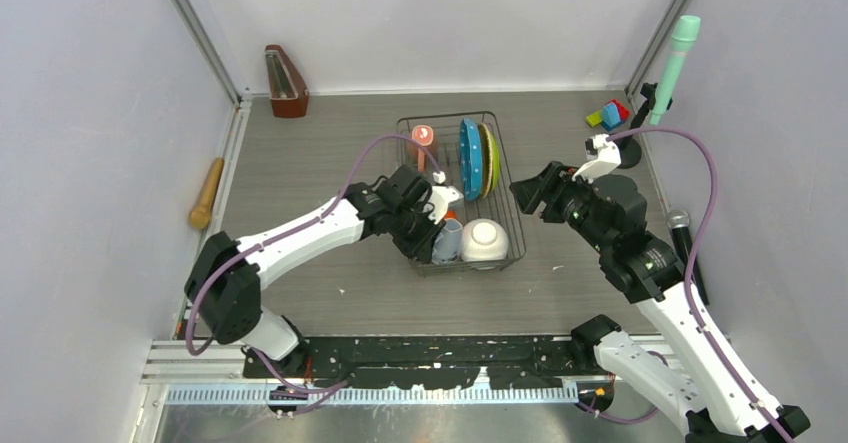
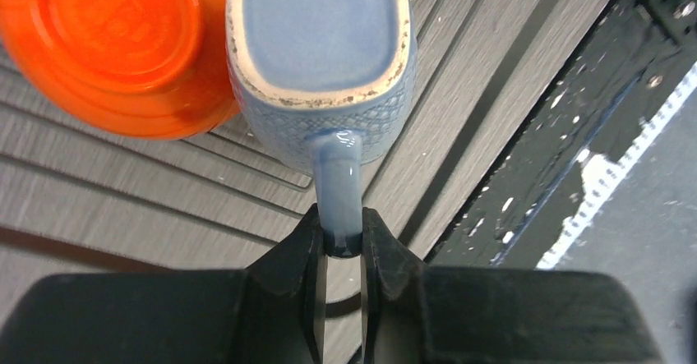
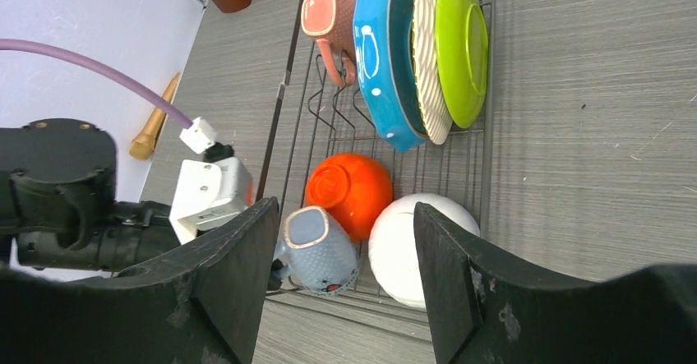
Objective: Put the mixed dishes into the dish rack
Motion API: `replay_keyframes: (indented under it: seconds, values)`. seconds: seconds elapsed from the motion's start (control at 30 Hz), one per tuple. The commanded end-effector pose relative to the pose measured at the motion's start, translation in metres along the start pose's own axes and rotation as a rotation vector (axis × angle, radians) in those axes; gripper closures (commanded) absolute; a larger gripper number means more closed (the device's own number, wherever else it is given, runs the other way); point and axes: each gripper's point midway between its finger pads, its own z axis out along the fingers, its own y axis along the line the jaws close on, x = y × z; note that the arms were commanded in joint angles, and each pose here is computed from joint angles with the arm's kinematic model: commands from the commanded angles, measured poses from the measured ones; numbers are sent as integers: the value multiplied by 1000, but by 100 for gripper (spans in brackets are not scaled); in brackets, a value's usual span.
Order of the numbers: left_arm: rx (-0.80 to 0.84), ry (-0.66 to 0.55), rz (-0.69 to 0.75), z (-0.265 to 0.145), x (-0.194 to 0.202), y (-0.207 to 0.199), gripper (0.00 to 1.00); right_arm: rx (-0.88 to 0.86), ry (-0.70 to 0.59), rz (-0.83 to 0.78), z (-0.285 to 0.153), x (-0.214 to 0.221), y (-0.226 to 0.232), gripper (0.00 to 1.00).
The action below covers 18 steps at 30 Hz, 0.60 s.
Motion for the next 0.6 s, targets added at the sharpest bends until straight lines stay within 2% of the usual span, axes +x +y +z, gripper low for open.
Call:
replay_keyframes:
  seconds: [0.0,0.13,0.23,0.3,0.37,0.4,0.57]
  values:
    - [24,-70,173,2,-28,1,100,-48,-34,1,-5,-12,13,33]
    - [-60,-80,205,7,-30,18,100,-53,-28,12,-7,-8,12,33]
    - [-79,-131,226,10,-36,22,99,-51,-25,15,-7,-5,10,33]
    - [-72,-160,243,10,-37,20,89,-50,-23,17,-6,-4,9,33]
    - [-60,-174,259,8,-37,18,70,-77,-3,14,-6,0,14,33]
    - [-55,-177,263,7,-36,16,65,-77,0,13,-6,0,14,33]
    - [-58,-153,254,1,-30,15,48,-78,6,13,-4,1,15,33]
